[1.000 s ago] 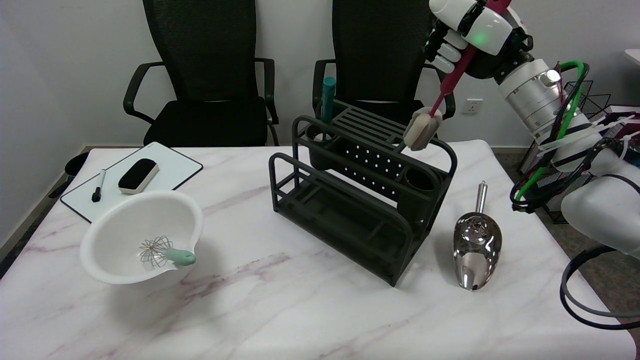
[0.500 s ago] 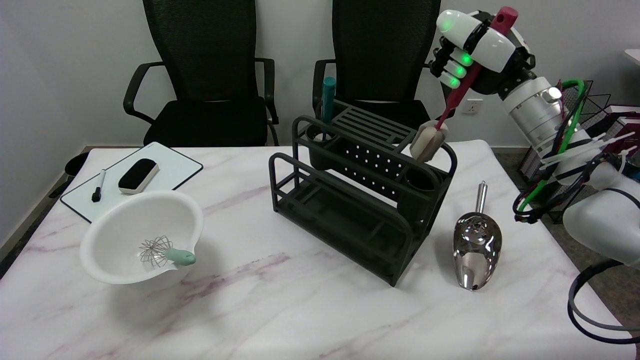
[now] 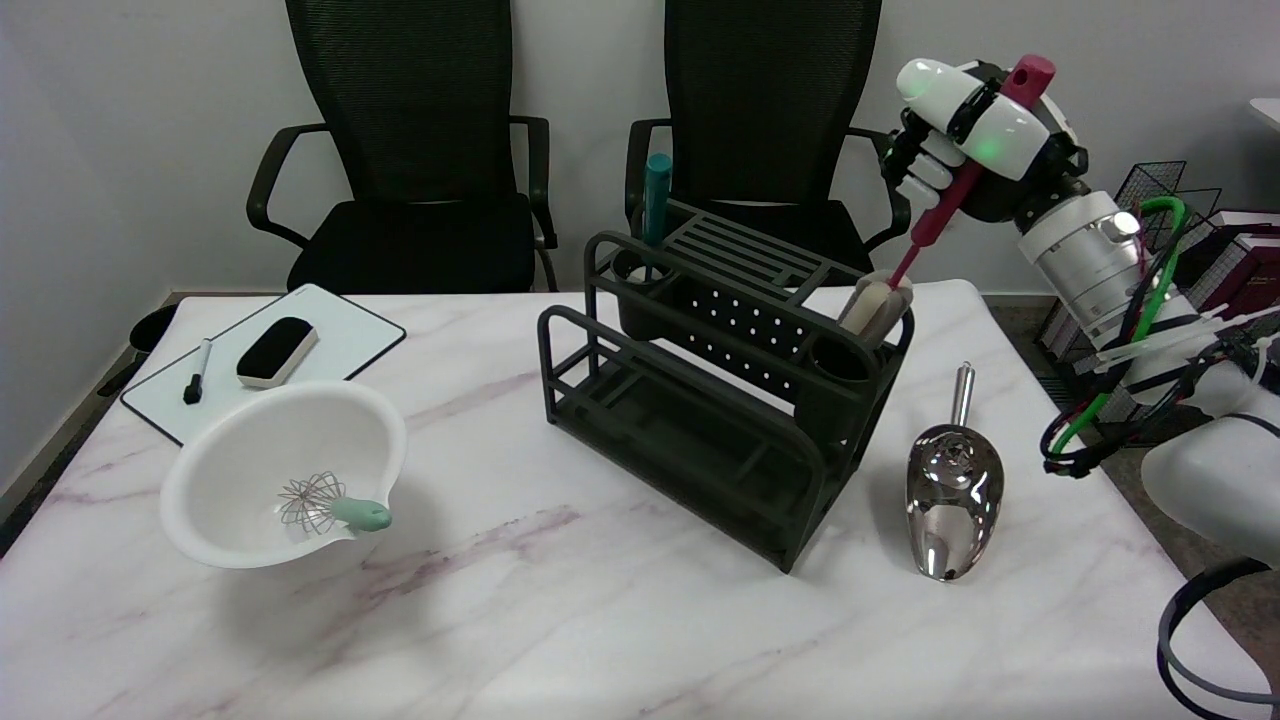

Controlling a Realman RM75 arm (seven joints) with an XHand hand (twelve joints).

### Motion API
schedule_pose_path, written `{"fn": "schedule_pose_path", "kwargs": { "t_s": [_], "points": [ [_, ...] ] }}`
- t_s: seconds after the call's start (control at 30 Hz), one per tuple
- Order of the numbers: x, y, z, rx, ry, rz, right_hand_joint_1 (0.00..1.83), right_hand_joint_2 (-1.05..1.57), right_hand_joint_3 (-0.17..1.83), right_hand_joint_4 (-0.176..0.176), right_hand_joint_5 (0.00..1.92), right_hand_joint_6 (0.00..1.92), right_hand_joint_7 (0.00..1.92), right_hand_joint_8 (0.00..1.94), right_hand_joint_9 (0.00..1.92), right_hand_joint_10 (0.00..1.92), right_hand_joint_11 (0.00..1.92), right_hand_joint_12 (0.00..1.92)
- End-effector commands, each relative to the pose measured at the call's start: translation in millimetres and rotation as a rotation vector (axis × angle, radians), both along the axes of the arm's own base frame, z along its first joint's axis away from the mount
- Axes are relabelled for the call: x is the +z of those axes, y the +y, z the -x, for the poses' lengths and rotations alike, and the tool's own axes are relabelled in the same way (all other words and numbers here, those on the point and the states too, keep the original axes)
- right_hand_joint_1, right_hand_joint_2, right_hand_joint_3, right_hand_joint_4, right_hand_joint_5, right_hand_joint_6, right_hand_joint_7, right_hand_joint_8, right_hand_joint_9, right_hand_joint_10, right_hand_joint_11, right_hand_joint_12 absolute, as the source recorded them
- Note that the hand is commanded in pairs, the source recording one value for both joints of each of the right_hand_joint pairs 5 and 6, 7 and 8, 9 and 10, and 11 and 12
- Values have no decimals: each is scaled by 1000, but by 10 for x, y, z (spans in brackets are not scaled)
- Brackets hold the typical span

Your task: Place the pink sponge bottle brush into the kitchen storage rack.

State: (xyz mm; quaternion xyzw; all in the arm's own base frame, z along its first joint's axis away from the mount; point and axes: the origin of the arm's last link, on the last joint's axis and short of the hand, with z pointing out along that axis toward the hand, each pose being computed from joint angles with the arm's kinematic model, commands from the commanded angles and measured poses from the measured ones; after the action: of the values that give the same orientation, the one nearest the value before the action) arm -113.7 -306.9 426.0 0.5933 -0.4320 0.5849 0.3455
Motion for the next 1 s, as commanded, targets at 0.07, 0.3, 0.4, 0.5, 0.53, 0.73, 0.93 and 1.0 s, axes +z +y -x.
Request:
{"fn": "schedule_pose_path", "kwargs": {
  "t_s": [0.07,0.3,0.4,0.5,0.53,0.73,0.93,1.0],
  "points": [
    [65,25,150,-34,-9,19,1019,1571,543,0,1920,1920,1920,1920,1920,1920,1920,1920],
    [29,-57,206,-49,-10,5,1020,1571,545,0,1920,1920,1920,1920,1920,1920,1920,1920],
    [13,-59,232,-52,-19,3,1020,1571,543,0,1920,1920,1920,1920,1920,1920,1920,1920],
    [-7,-60,231,-50,-22,-2,1020,1571,540,0,1920,1920,1920,1920,1920,1920,1920,1920],
    [-13,-61,237,-52,-22,-4,1020,1571,538,0,1920,1920,1920,1920,1920,1920,1920,1920],
    [-47,-60,273,-57,-24,-15,1020,1571,537,0,1920,1920,1920,1920,1920,1920,1920,1920],
    [-45,-65,306,-69,-25,-14,1018,1571,535,0,1920,1920,1920,1920,1920,1920,1920,1920],
    [-57,-70,311,-70,-25,-17,1017,1571,534,0,1920,1920,1920,1920,1920,1920,1920,1920]
  ]
}}
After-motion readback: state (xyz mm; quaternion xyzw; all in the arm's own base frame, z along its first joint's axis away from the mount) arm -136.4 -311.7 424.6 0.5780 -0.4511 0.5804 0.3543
